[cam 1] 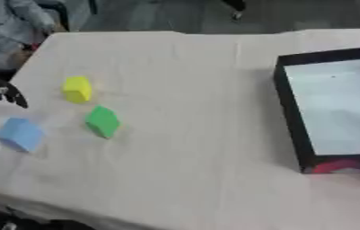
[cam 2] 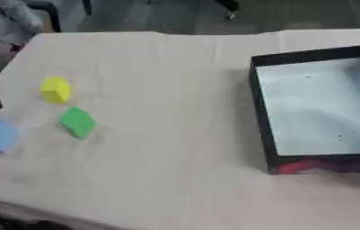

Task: Pick up the objects with one hand, pass them to the other hand, and then place them into the box on the other side of the table.

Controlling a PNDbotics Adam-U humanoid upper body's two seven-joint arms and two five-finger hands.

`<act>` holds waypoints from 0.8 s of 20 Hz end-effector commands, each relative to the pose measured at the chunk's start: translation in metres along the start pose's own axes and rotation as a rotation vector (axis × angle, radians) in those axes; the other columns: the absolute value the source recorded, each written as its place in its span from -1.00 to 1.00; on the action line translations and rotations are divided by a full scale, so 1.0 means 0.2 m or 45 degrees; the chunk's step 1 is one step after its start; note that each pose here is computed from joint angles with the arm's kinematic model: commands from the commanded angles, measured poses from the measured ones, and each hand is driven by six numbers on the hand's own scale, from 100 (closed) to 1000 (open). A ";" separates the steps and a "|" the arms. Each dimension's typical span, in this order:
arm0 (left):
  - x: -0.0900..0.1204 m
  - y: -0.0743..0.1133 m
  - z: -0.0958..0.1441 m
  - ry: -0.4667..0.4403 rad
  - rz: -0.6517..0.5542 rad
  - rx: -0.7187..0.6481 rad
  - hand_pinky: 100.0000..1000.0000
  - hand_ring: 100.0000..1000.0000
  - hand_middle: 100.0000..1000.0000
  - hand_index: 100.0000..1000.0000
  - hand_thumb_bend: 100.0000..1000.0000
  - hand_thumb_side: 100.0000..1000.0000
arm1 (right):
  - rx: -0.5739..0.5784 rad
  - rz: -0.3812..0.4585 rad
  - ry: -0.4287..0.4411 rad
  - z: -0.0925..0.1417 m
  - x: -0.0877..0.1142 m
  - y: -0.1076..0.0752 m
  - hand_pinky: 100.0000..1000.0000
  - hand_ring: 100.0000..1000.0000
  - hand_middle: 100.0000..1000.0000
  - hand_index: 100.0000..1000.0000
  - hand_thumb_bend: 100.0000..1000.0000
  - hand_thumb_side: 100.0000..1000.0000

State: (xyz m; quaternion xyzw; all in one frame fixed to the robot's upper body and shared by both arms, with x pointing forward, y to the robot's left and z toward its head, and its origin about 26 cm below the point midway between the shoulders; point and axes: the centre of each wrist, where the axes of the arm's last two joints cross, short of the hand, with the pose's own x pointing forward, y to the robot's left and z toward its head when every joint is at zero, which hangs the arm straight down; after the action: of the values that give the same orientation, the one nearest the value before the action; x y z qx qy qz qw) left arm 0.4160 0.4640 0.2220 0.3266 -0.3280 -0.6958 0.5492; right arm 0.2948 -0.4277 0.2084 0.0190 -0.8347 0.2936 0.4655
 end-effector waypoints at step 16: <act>-0.13 -0.05 0.00 0.110 0.018 0.012 0.74 0.70 0.52 0.59 0.50 -1.00 | 0.015 0.045 -0.006 -0.01 0.03 -0.01 1.00 1.00 0.94 1.00 -1.00 -0.12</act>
State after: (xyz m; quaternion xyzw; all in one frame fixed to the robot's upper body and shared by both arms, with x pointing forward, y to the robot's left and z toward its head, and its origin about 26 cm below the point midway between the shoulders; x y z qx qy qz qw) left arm 0.4185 0.4822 0.1996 0.3360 -0.3070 -0.6841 0.5699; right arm 0.2954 -0.4258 0.2048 0.0181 -0.8333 0.2956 0.4669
